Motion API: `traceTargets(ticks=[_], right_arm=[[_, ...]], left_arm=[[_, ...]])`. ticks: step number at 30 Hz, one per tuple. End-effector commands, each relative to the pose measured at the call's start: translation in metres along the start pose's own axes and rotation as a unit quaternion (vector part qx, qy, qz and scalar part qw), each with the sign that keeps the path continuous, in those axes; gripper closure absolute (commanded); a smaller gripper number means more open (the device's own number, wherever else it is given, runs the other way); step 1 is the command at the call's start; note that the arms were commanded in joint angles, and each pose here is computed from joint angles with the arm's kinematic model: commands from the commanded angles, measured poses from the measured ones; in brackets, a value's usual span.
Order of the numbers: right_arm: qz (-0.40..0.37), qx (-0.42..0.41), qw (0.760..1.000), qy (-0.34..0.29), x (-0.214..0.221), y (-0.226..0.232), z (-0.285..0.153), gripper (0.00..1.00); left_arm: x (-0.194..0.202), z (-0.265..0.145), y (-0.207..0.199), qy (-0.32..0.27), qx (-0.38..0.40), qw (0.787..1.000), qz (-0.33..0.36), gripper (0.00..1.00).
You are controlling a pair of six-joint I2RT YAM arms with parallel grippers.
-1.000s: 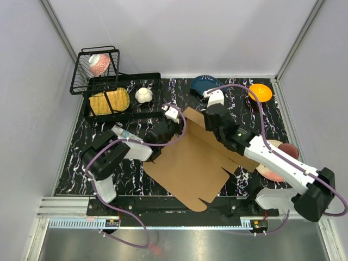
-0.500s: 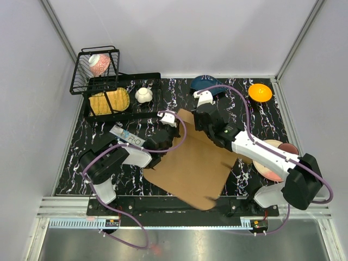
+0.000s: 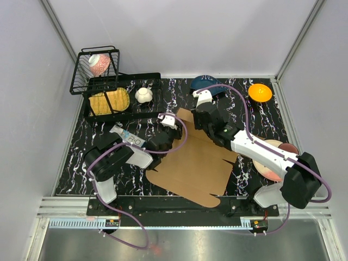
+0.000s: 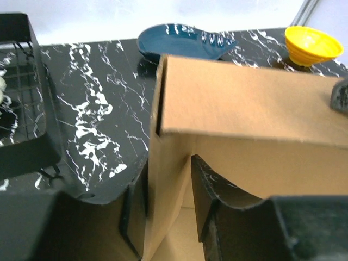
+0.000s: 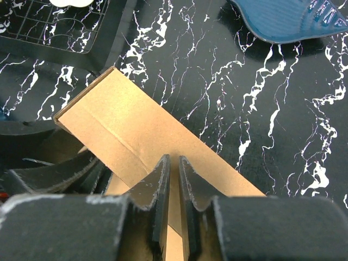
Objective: Fold the paper box
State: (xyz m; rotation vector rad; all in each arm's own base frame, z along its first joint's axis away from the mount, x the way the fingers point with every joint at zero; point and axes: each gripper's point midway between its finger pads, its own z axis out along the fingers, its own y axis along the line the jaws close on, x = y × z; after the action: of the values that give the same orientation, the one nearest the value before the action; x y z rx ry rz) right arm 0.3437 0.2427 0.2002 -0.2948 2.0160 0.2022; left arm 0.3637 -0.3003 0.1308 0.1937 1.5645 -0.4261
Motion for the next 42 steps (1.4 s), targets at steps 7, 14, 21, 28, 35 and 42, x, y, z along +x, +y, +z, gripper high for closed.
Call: traceTargets(ticks=[7,14,21,28,35,42], right_arm=[[-0.013,-0.018,1.0,0.015,0.006,0.003,-0.001,0.83],[-0.01,-0.025,0.999,0.021,0.014,0.004,0.001,0.83],[-0.015,-0.037,0.999,0.022,0.014,0.008,0.001,0.83],[-0.017,-0.042,0.999,0.025,0.018,0.009,0.002,0.83],[-0.02,-0.044,0.998,0.031,0.023,0.01,0.004,0.83],[-0.021,-0.049,0.998,0.035,0.026,0.012,0.005,0.83]], left_arm=[[0.033,-0.015,-0.006,0.045,0.035,0.998,0.014,0.58],[0.025,0.003,-0.011,0.023,0.023,0.999,0.005,0.66],[0.028,0.012,-0.018,0.022,0.028,0.999,-0.017,0.65],[0.02,0.019,-0.025,0.014,0.037,0.999,-0.023,0.74],[0.022,0.027,-0.021,0.032,0.008,0.999,-0.022,1.0],[0.032,0.029,-0.015,0.066,-0.015,0.998,-0.005,1.0]])
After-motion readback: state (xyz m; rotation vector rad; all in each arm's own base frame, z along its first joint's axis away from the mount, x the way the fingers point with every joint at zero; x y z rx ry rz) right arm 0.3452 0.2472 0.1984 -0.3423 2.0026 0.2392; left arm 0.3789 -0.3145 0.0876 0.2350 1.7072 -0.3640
